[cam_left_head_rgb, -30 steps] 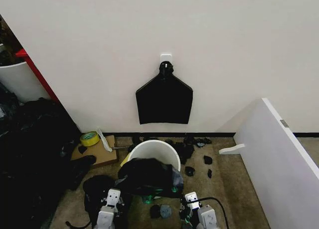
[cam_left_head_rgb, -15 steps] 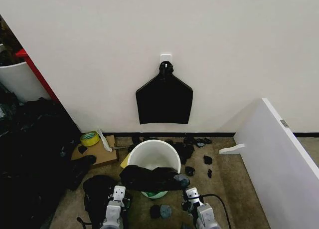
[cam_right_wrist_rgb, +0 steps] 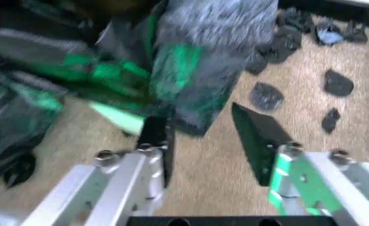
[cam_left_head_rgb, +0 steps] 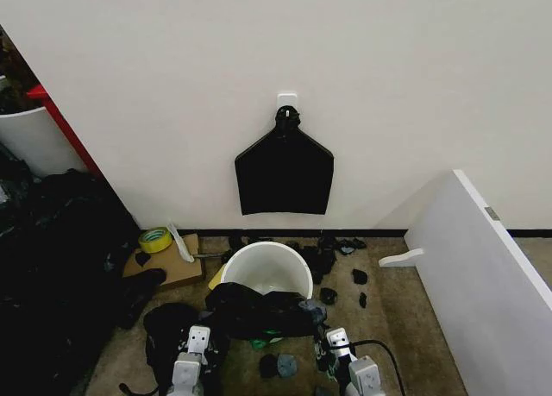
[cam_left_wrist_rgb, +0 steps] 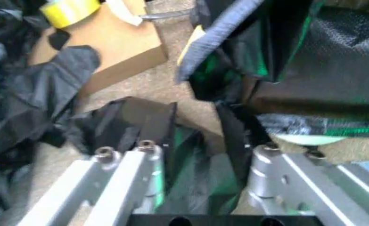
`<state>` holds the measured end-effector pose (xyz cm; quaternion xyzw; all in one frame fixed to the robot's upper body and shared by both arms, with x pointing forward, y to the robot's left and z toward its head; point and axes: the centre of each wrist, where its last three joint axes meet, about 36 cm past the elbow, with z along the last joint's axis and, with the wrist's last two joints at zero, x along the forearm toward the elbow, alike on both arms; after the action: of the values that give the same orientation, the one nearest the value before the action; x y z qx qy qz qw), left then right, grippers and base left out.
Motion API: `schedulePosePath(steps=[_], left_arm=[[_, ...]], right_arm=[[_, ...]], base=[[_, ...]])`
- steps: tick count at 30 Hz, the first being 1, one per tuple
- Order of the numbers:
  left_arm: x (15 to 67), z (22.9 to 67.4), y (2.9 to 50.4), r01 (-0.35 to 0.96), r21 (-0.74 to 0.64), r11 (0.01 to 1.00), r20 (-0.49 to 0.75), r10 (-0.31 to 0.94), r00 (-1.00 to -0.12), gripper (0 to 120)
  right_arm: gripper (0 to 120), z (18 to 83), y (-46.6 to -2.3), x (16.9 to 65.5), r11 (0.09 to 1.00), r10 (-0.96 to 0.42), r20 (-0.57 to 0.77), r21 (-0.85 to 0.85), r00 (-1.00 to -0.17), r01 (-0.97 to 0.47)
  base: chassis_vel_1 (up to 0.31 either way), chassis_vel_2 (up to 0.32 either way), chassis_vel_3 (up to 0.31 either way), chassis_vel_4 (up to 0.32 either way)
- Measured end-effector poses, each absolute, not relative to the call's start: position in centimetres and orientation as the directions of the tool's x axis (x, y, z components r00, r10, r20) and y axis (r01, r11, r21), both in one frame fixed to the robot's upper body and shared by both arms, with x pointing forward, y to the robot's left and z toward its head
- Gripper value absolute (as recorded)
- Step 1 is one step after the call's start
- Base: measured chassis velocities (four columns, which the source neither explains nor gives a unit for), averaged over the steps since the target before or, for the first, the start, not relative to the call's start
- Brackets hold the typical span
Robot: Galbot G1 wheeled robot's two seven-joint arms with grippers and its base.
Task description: Place the garbage bag over the trash bin.
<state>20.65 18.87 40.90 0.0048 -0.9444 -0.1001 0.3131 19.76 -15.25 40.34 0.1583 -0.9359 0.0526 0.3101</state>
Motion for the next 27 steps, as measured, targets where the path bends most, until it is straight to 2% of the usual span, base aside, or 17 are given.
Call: schedulePosePath(steps=[4,5,7,9,11,12,17,19,21,23,26,27], left_arm=[[19.3,43.3,19.6,0.06,0.223,0.973,0.595,-0.087,-0.799,51],[18.9,44.2,19.7,0.064,0.224,0.973,0.593,-0.084,-0.801,55],[18.7,44.8,19.8,0.065,0.223,0.973,0.591,-0.082,-0.802,59],[18.1,46.3,19.8,0.065,0.213,0.975,0.584,-0.074,-0.809,69],[17.9,47.7,19.7,0.058,0.196,0.979,0.568,-0.065,-0.82,77],[17.9,47.7,19.7,0.058,0.196,0.979,0.568,-0.065,-0.82,77],[18.4,49.0,19.8,0.022,0.178,0.984,0.488,-0.069,-0.87,97],[19.1,49.3,19.9,-0.018,0.13,0.991,0.38,-0.066,-0.923,100],[19.4,49.4,19.9,-0.021,0.109,0.994,0.336,-0.057,-0.94,100],[20.4,49.8,19.7,0.001,0.03,1.0,0.203,-0.005,-0.979,100],[22.4,49.5,19.3,0.053,-0.051,0.997,-0.089,0.049,-0.995,100],[22.8,49.2,19.3,0.057,-0.054,0.997,-0.125,0.049,-0.991,100]], right_arm=[[51,42.9,-15.2,18.3,0.942,-0.267,0.639,0.014,-0.721,-0.336],[56,43.6,-15.2,17.8,0.94,-0.274,0.638,0.02,-0.72,-0.341],[59,44.1,-15.2,17.5,0.938,-0.28,0.633,0.022,-0.722,-0.345],[69,45.4,-15.4,16.9,0.934,-0.296,0.607,0.023,-0.737,-0.356],[79,46.6,-15.7,16.6,0.929,-0.323,0.543,0.028,-0.775,-0.368],[79,46.6,-15.7,16.6,0.929,-0.323,0.543,0.028,-0.775,-0.368],[97,48.1,-17.2,19.0,0.917,-0.385,0.284,0.015,-0.878,-0.398],[99,48.2,-18.5,21.8,0.889,-0.453,0.131,-0.008,-0.882,-0.457],[99,48.0,-18.8,22.8,0.878,-0.476,0.088,-0.015,-0.875,-0.479],[100,46.5,-19.6,25.9,0.855,-0.517,0.003,-0.033,-0.856,-0.517],[100,43.6,-20.4,30.1,0.83,-0.557,-0.019,-0.053,-0.83,-0.556],[100,43.2,-20.5,30.7,0.824,-0.566,-0.015,-0.059,-0.825,-0.564]], base=[[0.0,0.0,0.0,0.0],[0.0,0.0,0.0,0.0],[0.0,0.0,0.0,0.0],[0.0,0.0,0.0,0.0],[0.0,0.0,0.0,0.0],[0.0,0.0,0.0,0.0],[0.0,0.0,0.0,0.0],[0.0,0.0,0.0,0.0],[0.0,0.0,0.0,0.0],[0.0,0.0,0.0,0.0],[0.0,0.0,0.0,0.0],[0.0,0.0,0.0,0.0]])
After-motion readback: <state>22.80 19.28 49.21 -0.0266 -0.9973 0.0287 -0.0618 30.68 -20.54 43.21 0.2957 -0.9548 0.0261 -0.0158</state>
